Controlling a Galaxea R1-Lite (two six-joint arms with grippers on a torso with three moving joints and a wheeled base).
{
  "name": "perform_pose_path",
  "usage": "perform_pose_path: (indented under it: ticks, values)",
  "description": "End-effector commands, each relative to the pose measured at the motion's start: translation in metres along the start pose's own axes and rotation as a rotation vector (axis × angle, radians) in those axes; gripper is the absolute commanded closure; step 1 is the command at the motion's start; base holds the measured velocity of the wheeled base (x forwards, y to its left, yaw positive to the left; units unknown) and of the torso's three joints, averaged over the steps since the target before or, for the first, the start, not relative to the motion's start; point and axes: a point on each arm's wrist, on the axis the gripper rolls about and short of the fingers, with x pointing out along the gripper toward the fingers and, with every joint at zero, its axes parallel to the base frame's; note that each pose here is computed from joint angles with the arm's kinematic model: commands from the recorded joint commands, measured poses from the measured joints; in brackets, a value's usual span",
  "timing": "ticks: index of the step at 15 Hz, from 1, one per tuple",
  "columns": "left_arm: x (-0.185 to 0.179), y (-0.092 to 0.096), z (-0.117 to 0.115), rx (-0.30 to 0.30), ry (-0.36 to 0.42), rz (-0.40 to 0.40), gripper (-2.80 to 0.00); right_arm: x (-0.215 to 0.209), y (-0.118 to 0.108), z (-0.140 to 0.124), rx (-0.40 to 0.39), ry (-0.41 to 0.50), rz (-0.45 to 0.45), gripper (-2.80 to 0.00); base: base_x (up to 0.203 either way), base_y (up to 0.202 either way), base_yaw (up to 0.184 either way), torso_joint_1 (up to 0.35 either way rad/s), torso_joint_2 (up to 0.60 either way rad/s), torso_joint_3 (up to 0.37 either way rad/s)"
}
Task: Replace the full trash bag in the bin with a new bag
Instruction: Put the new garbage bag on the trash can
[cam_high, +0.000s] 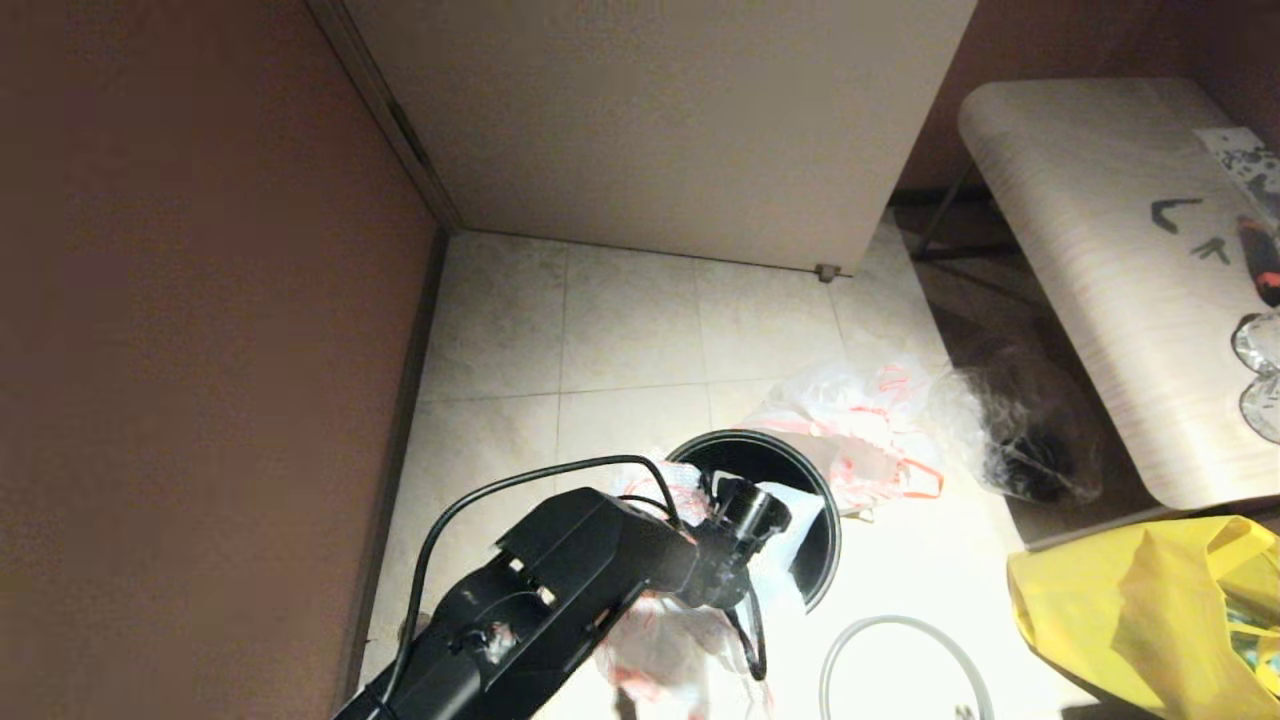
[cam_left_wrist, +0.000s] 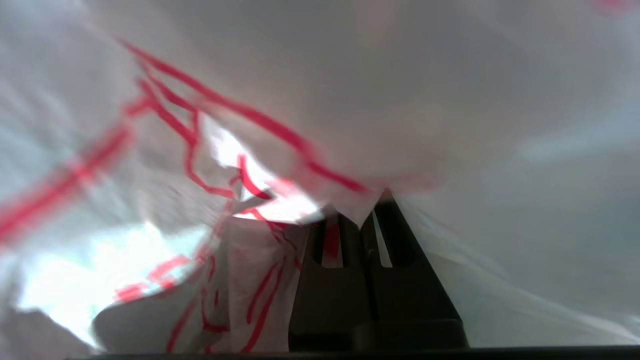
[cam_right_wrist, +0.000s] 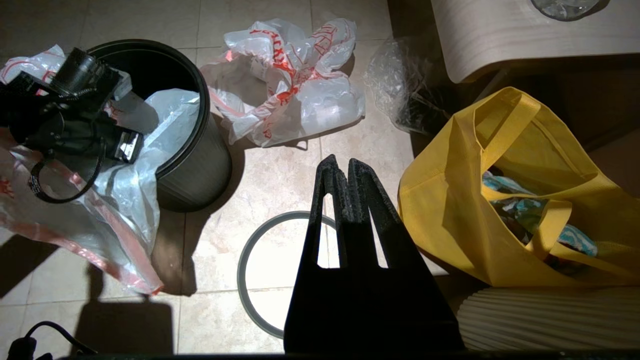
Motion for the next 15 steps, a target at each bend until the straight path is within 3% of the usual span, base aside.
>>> perform_pose_path:
  ticks: [1,5,8,12,15]
  values:
    - [-0.006,-0.008,-0.004,0.019,0.002,0.0,-2.8,0.001,0.0,-0.003,0.0,0.01,0.003,0.0,0.0,0.0,0.0,0.0,0.0,0.0]
    - [-0.04,-0.011,0.015,0.035,-0.042,-0.019,-2.8,0.001,0.0,-0.003,0.0,0.01,0.0,0.0,0.0,0.0,0.0,0.0,0.0,0.0]
    - [-0.078,-0.002,0.039,0.021,-0.085,-0.044,-2.8,0.001,0.0,-0.003,0.0,0.01,0.0,0.0,0.0,0.0,0.0,0.0,0.0,0.0]
    - [-0.117,0.029,0.059,-0.022,-0.106,-0.047,-2.8,0.001,0.0,-0.003,0.0,0.01,0.0,0.0,0.0,0.0,0.0,0.0,0.0,0.0]
    - [-0.134,0.056,0.062,-0.102,-0.094,-0.032,-2.8,0.001,0.0,-0.003,0.0,0.01,0.0,0.0,0.0,0.0,0.0,0.0,0.0,0.0]
